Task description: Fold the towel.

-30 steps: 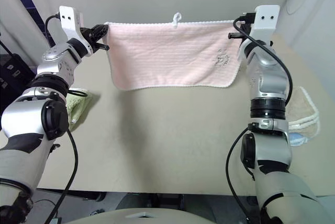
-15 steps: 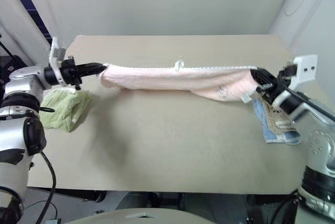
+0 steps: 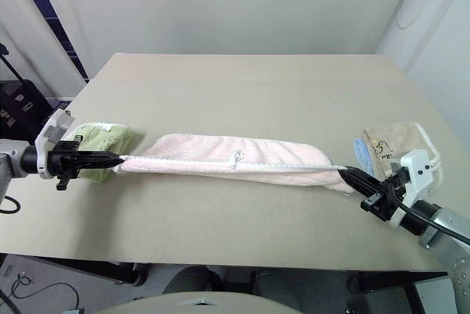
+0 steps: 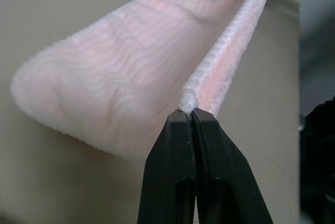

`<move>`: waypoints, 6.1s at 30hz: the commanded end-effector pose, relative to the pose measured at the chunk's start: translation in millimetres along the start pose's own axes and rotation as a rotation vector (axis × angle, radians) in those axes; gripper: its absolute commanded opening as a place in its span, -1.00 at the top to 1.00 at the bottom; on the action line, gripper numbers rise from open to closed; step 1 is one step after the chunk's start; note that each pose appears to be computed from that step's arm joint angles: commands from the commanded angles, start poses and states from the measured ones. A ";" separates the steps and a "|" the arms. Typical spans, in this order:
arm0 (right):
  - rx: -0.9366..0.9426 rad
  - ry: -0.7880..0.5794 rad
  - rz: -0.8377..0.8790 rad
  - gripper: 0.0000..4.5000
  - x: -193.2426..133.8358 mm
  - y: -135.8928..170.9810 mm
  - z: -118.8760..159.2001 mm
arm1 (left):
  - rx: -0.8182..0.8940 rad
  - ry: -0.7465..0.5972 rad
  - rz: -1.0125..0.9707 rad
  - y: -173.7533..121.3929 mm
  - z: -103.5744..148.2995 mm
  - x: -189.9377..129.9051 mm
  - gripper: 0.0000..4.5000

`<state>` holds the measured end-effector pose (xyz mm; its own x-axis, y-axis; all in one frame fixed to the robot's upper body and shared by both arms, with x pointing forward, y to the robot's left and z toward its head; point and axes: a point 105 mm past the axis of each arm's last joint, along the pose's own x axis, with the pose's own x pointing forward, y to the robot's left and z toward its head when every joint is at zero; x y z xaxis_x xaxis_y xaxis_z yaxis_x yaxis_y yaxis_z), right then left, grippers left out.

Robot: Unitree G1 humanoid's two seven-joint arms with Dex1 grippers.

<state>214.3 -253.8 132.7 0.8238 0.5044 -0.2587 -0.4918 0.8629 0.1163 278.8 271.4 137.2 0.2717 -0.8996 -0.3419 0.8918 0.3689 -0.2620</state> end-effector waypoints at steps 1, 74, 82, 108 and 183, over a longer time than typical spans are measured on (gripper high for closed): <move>-0.047 -0.019 -0.003 1.00 -14.6 -1.9 5.3 | 0.006 0.032 -0.024 -11.5 1.6 -5.9 0.99; 0.256 -0.166 0.018 -0.23 131.8 -68.6 28.2 | 0.042 -0.187 0.455 100.8 18.9 70.9 -1.00; 0.674 -0.123 0.388 -0.23 81.6 -1.2 46.3 | 0.104 -0.403 0.155 69.4 70.4 81.9 -1.00; 1.203 0.012 -0.171 -0.23 69.5 -42.6 -66.1 | 0.050 -0.279 -0.096 15.8 12.0 135.4 -1.00; 0.557 0.150 0.408 0.99 129.3 93.1 24.1 | 0.062 -0.345 0.029 36.5 43.6 111.5 -1.00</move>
<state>283.0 -121.5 132.1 0.5627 0.7938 -0.2308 -0.4531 0.5297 0.7170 356.4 177.4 119.5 0.4010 -0.9153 -0.0385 0.8864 0.3983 -0.2358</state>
